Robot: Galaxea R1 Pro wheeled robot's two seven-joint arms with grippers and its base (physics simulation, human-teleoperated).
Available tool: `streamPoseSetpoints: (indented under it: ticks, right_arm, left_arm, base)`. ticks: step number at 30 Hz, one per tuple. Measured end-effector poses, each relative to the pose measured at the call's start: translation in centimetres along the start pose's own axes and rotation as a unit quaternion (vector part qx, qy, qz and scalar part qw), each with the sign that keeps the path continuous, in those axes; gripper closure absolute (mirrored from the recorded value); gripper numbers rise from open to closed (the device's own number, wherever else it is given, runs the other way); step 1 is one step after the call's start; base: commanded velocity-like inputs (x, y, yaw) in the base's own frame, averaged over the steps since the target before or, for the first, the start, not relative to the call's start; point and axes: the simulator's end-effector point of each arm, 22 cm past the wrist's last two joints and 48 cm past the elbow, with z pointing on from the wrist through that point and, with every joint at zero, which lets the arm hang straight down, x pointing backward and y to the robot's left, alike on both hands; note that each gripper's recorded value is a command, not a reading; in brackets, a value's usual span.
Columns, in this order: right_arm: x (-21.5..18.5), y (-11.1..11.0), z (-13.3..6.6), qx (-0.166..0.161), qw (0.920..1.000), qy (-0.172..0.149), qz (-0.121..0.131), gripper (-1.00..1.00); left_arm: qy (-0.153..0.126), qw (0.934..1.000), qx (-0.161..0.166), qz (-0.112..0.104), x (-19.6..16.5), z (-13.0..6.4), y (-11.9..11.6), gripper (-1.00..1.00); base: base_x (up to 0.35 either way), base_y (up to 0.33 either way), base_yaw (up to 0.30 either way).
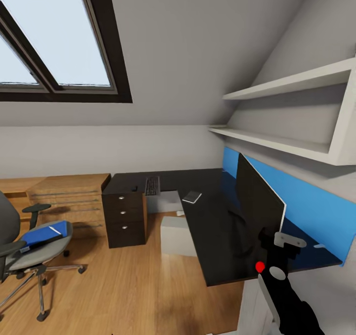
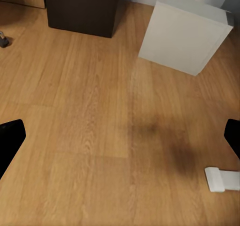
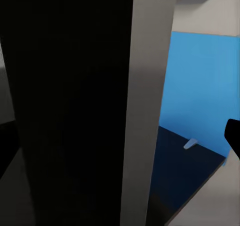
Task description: In the bedroom, organize the workspace by keeping the computer under the desk, ensuring the monitor is on the desk, placing the keyboard on the desk next to the monitor, placing the mouse on the desk next to the keyboard, moving the folder from the swivel chair onto the desk next to the mouse, stacking the notebook on top of the folder with the pen on top of the notebook, and positioning the swivel chair next to the desk.
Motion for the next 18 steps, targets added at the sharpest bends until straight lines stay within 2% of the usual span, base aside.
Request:
streamPoseSetpoints:
  ticks: [13,18]
  right_arm:
    - [0.15,-0.04,-0.04,-0.001,1.0,0.002,-0.002,-1.0]
    - [0.3,0.04,-0.04,-0.001,1.0,0.003,-0.002,-1.0]
  left_arm:
    - [-0.002,1.0,0.0,-0.001,-0.19,0.01,-0.03,-1.0]
    - [-0.002,1.0,0.0,0.0,-0.18,0.03,-0.04,-1.0]
  base:
    - [-0.001,0.0,-0.033]
    - [-0.159,-0.055,-0.001]
